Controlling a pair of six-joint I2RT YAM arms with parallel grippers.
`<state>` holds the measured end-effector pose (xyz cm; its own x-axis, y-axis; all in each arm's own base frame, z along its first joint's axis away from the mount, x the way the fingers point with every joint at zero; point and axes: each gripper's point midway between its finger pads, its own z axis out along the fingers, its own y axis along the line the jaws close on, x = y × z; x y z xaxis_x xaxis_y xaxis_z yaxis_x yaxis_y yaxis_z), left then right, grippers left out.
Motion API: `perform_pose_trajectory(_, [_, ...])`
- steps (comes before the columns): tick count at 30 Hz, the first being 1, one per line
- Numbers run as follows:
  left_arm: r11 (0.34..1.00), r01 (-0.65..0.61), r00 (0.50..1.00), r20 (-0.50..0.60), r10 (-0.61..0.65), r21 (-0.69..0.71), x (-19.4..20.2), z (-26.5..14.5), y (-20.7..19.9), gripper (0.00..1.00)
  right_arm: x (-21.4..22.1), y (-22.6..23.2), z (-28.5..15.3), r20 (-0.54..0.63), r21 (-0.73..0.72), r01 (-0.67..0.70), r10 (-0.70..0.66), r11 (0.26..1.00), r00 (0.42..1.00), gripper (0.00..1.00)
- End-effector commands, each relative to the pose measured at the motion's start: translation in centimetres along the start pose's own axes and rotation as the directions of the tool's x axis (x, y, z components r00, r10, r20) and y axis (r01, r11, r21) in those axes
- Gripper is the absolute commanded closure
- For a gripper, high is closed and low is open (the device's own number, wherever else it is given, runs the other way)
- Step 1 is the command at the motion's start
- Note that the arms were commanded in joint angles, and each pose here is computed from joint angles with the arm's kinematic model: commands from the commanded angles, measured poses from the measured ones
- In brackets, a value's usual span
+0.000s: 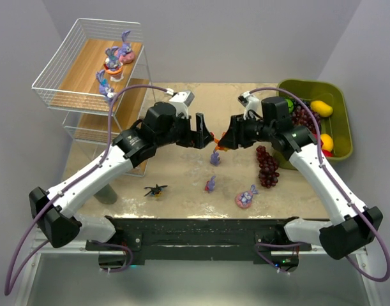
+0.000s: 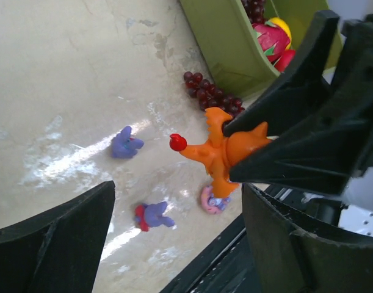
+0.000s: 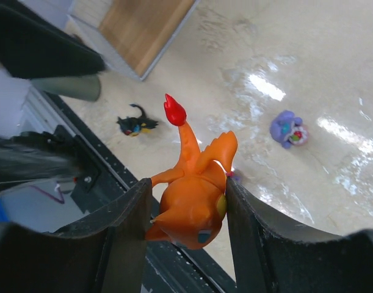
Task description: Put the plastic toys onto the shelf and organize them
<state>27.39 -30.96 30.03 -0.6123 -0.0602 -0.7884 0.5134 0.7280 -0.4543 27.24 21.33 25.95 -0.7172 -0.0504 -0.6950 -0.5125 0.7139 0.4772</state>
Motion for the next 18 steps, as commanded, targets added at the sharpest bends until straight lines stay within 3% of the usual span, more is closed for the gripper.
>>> perform_pose_trajectory(1, [0.985, 0.161, 0.982, 0.088, -0.166, 0.060, -1.3, 1.2, -1.3, 0.14, -4.3, 5.2, -3.0, 0.131, -0.169, 0.095, -0.073, 0.981, 0.989, 1.00])
perform_pose_trajectory(9, [0.968, 0.226, 0.954, 0.178, -0.242, 0.106, -3.2, 1.0, -2.0, 0.30, -5.1, 7.0, -4.5, 0.158, -0.225, 0.142, -0.108, 0.964, 0.981, 1.00])
perform_pose_trajectory(18, [0.960, 0.244, 0.952, 0.157, -0.264, 0.134, -2.8, 1.5, -2.4, 0.46, -5.3, 7.3, -4.8, 0.176, -0.234, 0.160, -0.120, 0.959, 0.977, 1.00])
